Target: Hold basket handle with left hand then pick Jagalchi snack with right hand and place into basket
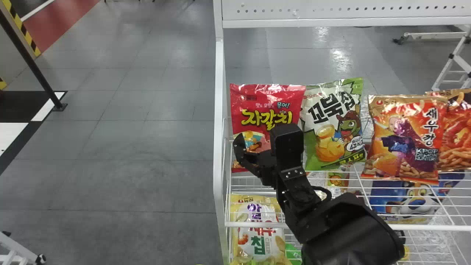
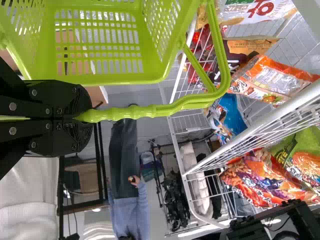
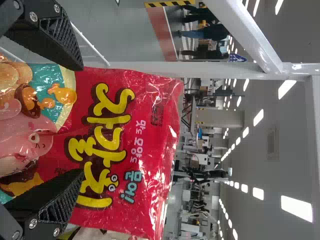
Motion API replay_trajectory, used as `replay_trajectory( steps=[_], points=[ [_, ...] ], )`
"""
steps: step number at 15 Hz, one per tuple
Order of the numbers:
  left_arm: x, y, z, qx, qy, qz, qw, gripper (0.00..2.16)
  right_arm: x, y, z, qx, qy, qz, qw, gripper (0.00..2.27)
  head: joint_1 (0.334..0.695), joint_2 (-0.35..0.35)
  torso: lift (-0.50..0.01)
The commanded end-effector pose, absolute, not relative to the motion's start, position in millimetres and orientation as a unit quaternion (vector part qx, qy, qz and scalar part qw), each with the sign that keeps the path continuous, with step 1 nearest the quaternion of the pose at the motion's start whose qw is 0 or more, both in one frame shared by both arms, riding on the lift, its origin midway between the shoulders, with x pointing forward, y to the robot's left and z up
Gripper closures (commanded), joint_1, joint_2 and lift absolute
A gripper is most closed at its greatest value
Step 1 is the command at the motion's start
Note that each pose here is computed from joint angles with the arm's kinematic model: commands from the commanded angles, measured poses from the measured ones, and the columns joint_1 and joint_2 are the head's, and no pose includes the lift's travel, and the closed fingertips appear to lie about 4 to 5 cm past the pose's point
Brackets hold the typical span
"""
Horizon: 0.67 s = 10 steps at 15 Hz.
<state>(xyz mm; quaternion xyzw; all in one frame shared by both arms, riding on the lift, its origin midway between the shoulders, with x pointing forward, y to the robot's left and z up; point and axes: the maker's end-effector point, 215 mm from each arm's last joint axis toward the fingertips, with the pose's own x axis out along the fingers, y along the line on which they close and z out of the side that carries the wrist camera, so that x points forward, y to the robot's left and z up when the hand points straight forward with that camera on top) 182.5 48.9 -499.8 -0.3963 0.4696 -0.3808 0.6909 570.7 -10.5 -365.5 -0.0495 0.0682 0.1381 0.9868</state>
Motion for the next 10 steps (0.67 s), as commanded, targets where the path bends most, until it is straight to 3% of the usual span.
replay_trajectory(
  steps=[1,10],
  points=[
    [184.8,50.1,-499.6,-0.396,0.466,-0.381,0.694,1.87,573.7,-12.0,-368.0,-0.058,0.071,0.132,0.987,0.08,0.695,0.057,-0.01],
    [192.1,53.8,-504.3,-0.399,0.466,-0.378,0.694,1.87,594.0,-26.1,-380.8,-0.05,0.085,0.118,0.988,0.09,0.695,0.04,-0.01]
  ],
)
